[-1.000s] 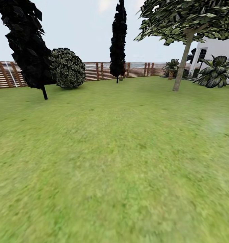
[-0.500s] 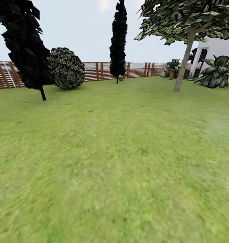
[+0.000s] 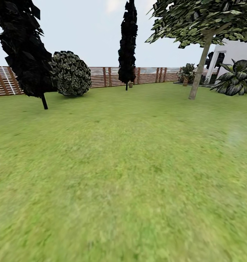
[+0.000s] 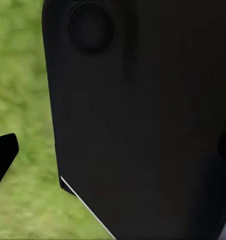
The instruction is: Take the three Easter eggs out of the wicker basket on the lawn in the garden, then place them on the lawn next to a single tree (choose any tree) so that all three eggs are next to the same tree and none are left in the basket.
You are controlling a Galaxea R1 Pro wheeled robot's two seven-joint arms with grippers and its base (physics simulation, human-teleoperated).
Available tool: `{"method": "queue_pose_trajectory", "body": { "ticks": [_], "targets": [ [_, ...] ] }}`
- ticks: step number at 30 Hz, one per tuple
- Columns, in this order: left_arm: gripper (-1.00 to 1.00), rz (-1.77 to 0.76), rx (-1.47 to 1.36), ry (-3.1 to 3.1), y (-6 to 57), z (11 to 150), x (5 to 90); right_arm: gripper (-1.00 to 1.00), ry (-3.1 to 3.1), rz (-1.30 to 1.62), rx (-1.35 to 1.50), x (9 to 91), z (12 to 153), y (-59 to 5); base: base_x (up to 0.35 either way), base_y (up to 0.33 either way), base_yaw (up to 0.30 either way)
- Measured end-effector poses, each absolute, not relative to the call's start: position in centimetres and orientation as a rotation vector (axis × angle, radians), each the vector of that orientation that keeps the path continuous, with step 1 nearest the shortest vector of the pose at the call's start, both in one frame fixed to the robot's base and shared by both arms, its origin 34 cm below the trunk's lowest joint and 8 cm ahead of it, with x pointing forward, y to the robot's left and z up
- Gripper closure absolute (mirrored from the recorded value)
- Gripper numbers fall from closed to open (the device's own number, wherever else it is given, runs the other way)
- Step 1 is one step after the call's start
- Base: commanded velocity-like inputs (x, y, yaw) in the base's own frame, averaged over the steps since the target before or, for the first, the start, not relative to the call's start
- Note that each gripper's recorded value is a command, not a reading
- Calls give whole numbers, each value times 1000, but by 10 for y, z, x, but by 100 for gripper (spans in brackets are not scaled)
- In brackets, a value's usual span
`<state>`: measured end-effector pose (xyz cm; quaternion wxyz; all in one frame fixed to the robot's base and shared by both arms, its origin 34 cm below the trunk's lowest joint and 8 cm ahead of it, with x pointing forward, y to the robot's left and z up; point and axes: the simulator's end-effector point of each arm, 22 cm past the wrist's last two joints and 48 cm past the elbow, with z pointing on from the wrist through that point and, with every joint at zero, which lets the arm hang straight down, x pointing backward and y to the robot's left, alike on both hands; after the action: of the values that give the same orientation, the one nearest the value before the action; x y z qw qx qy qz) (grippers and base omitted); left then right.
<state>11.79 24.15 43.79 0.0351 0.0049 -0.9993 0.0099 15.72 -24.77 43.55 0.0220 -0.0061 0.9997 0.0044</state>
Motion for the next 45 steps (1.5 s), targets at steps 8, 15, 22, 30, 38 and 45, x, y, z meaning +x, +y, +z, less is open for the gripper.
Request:
{"method": "queue_pose_trajectory", "body": {
  "ticks": [8,15,22,30,38,45],
  "targets": [
    [-100,30,20,-3071,242,438,118,-100,3102,6,-1,155,436,-252,338,0,0],
    [-100,27,26,-3070,243,438,117,-100,3096,13,-8,158,435,-248,338,0,0],
    [-100,31,24,-3070,243,438,118,-100,3004,22,-6,193,436,-244,338,0,0],
    [-100,32,25,-3069,242,438,117,-100,2991,32,-22,197,437,-243,338,0,0],
    [-100,32,26,-3069,242,438,118,-100,2984,32,-25,200,437,-242,338,0,0],
    [-100,30,27,-3069,242,438,117,-100,2984,32,-25,200,437,-243,338,0,0]
  ]
}}
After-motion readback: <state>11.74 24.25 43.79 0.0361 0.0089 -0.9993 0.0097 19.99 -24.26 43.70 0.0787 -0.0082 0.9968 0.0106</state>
